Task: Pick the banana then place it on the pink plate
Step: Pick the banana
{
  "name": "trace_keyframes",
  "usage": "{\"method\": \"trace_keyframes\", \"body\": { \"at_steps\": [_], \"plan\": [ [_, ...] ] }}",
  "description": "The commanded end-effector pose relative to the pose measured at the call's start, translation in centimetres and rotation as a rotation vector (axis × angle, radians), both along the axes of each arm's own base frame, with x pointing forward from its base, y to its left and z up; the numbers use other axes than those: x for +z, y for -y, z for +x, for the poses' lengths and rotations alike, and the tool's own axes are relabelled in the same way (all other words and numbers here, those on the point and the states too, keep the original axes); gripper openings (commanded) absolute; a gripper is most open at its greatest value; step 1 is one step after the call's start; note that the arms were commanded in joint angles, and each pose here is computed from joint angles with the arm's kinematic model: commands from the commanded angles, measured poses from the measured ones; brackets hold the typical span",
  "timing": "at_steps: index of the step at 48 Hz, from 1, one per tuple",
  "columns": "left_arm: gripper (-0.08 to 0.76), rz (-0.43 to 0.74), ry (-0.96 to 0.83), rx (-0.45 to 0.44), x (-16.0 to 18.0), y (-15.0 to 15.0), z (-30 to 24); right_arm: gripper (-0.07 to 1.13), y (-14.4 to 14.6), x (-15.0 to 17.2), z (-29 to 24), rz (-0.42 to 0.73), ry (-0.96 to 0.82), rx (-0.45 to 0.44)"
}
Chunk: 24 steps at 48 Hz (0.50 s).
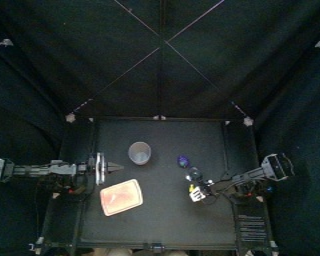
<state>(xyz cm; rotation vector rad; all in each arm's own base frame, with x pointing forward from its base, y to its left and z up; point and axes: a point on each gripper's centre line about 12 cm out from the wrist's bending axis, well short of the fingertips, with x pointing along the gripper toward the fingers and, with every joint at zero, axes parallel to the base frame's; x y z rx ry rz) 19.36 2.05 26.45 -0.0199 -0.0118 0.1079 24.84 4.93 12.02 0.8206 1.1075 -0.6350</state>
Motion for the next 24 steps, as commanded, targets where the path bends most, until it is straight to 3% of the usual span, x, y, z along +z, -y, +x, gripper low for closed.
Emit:
{"method": "trace_keyframes", "body": {
  "at_steps": [1, 9, 20, 24],
  "plan": [
    [-0.006, 0.001, 0.02, 0.004, 0.6, -0.1, 0.2, 0.99, -0.1, 0.3, 0.6, -0.001, 0.018, 0.007],
    [-0.006, 0.0, 0.015, 0.004, 0.5, -0.1, 0.1, 0.92, -0.1, -0.2, 0.8, -0.011, -0.002, 0.011],
    [-0.006, -0.002, 0.012, 0.004, 0.3, -0.1, 0.1, 0.58, -0.4, -0.3, 1.5, -0.002, 0.029, 0.026],
    [-0.006, -0.002, 0.011, 0.004, 0.3, -0.1, 0.1, 0.51, -0.5, 0.0, 2.0, -0.006, 0.051, 0.039]
  ]
}}
